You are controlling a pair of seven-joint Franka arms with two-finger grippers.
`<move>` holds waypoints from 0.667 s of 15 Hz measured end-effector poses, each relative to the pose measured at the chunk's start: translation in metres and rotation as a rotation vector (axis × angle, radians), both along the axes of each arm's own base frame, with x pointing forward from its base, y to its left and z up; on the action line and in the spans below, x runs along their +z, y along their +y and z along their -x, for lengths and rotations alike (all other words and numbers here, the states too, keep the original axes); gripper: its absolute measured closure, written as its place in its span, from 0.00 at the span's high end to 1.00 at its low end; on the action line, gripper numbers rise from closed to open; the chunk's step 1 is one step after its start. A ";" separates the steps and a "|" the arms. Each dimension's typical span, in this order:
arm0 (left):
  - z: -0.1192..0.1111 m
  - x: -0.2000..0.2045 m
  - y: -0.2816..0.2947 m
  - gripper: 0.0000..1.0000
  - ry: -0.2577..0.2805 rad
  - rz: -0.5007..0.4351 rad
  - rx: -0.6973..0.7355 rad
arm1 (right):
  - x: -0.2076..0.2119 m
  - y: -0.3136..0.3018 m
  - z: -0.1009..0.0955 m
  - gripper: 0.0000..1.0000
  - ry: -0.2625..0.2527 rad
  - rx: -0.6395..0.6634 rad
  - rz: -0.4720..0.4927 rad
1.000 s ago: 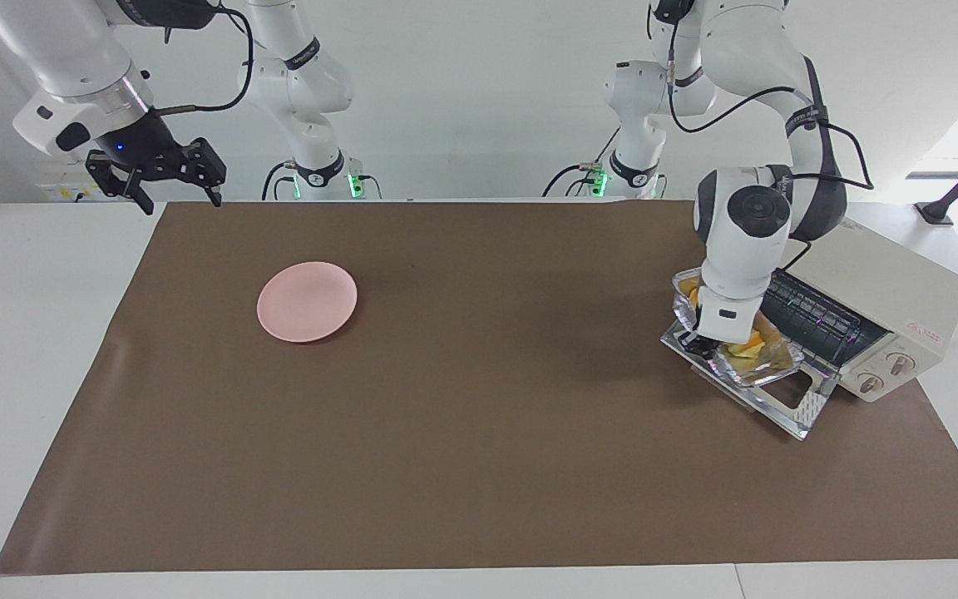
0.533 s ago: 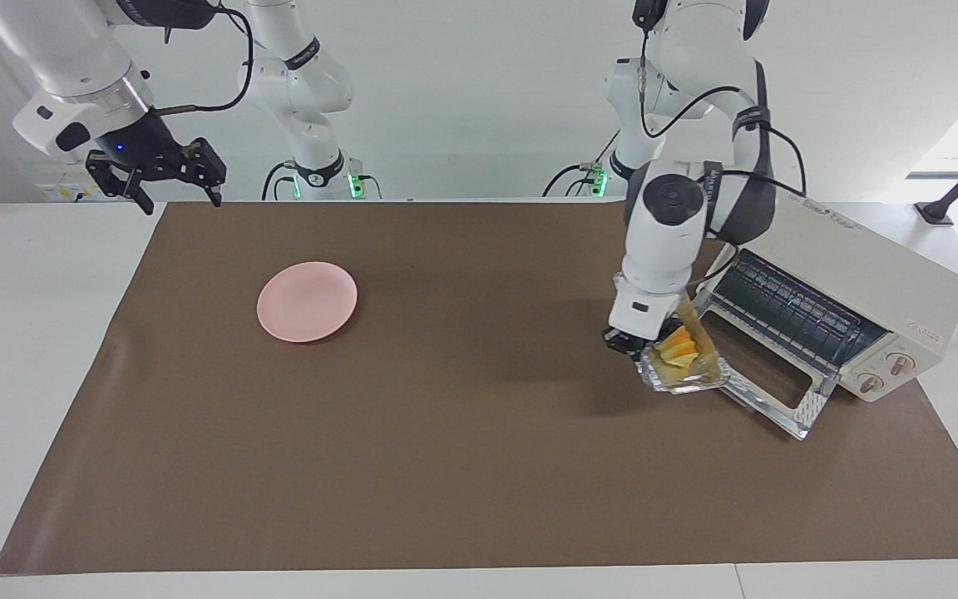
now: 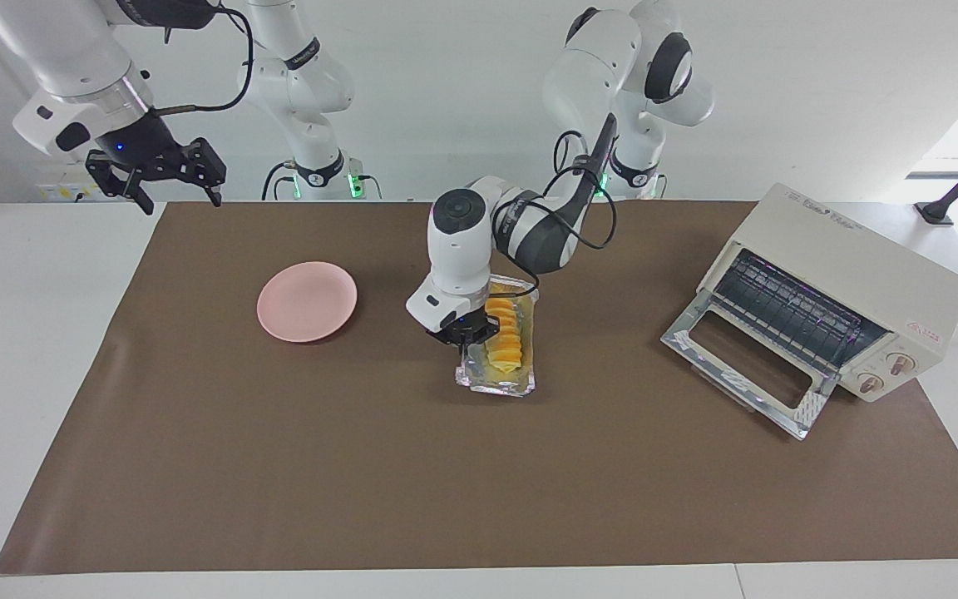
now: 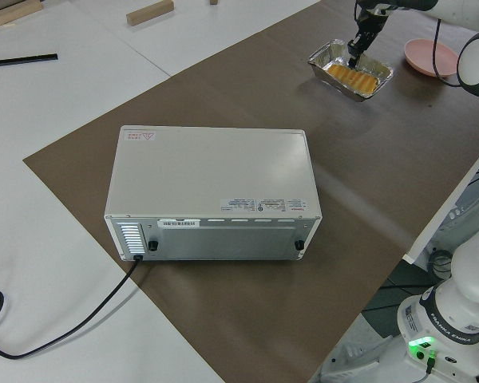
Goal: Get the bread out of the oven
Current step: 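Pull the foil tray out of the oven with the left gripper, then release the foil tray on the table and withdraw the left gripper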
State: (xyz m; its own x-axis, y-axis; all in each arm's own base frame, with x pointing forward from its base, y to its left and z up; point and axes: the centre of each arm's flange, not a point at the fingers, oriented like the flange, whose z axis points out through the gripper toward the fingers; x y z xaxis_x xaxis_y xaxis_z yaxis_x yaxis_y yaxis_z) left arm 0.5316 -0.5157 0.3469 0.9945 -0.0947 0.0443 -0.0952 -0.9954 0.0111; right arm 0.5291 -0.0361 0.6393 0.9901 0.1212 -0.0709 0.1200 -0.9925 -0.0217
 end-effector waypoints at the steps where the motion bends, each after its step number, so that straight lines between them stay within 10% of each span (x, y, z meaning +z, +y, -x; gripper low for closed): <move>1: 0.003 -0.007 -0.005 0.02 -0.003 0.003 0.007 | 0.000 0.000 0.000 1.00 0.000 0.000 0.000; 6: -0.019 0.005 0.016 0.51 -0.024 -0.017 0.099 | 0.000 0.000 0.000 1.00 0.000 0.000 0.000; 10: -0.070 0.098 0.109 0.90 -0.045 -0.006 0.261 | 0.000 0.000 0.000 1.00 0.000 0.000 0.000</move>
